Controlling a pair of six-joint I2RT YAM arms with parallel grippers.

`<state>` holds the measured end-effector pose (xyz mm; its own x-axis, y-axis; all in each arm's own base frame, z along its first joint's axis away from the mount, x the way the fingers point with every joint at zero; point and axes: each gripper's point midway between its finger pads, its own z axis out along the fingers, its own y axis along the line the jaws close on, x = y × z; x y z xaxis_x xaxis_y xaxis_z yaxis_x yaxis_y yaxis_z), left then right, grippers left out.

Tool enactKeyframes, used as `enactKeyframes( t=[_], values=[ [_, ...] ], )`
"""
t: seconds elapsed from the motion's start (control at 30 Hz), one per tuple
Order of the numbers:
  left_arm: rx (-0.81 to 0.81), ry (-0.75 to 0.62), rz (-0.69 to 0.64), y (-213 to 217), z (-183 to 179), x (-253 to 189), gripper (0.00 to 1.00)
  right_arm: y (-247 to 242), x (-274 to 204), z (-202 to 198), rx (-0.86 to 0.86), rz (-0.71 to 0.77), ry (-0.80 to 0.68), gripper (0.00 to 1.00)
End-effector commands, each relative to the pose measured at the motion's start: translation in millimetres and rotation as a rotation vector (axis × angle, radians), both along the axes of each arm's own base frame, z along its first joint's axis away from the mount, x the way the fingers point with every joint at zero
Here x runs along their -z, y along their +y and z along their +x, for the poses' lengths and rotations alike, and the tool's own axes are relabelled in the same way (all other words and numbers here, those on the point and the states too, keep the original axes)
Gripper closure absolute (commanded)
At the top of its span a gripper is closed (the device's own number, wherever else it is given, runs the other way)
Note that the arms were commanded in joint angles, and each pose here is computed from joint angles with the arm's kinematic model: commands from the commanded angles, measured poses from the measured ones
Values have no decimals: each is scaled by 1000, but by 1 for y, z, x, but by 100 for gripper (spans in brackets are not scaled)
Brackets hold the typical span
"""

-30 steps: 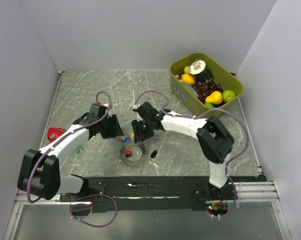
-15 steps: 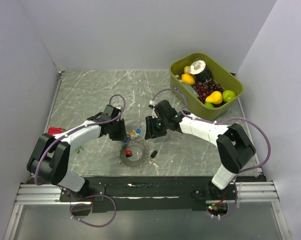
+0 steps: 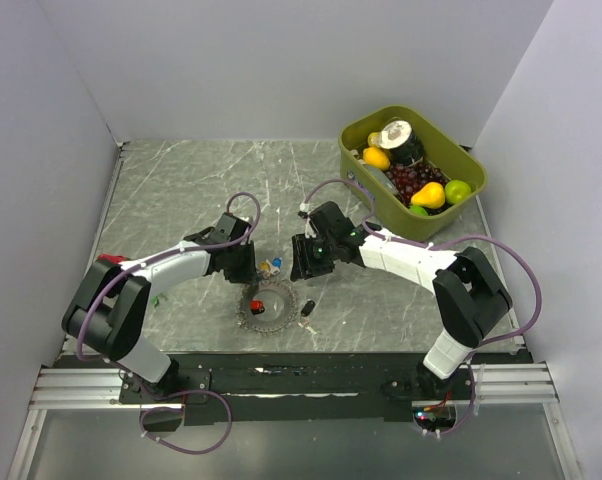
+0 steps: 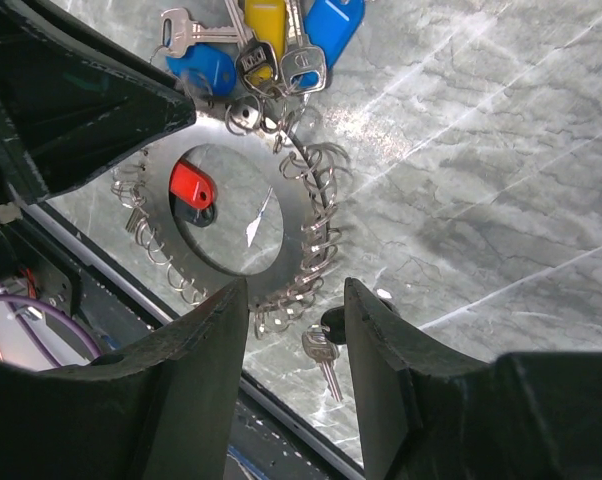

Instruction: Put the keys on the keyring

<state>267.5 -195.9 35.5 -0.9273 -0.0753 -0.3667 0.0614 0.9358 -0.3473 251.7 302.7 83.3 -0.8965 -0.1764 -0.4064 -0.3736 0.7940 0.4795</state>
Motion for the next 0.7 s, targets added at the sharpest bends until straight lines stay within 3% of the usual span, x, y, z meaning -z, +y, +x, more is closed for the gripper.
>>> enactKeyframes(
  t=[0.0, 0.27, 0.67],
  values=[
    [-19, -49, -8, -5, 12, -10, 75, -1, -20, 5, 5, 34, -60, 49],
    [-18, -110, -47, -6, 13, -34, 60, 3, -21, 7, -6, 41, -62, 49],
    [-41, -88, 2, 1, 14, -27, 68, 2, -17, 6, -9, 37, -53, 49]
  ],
)
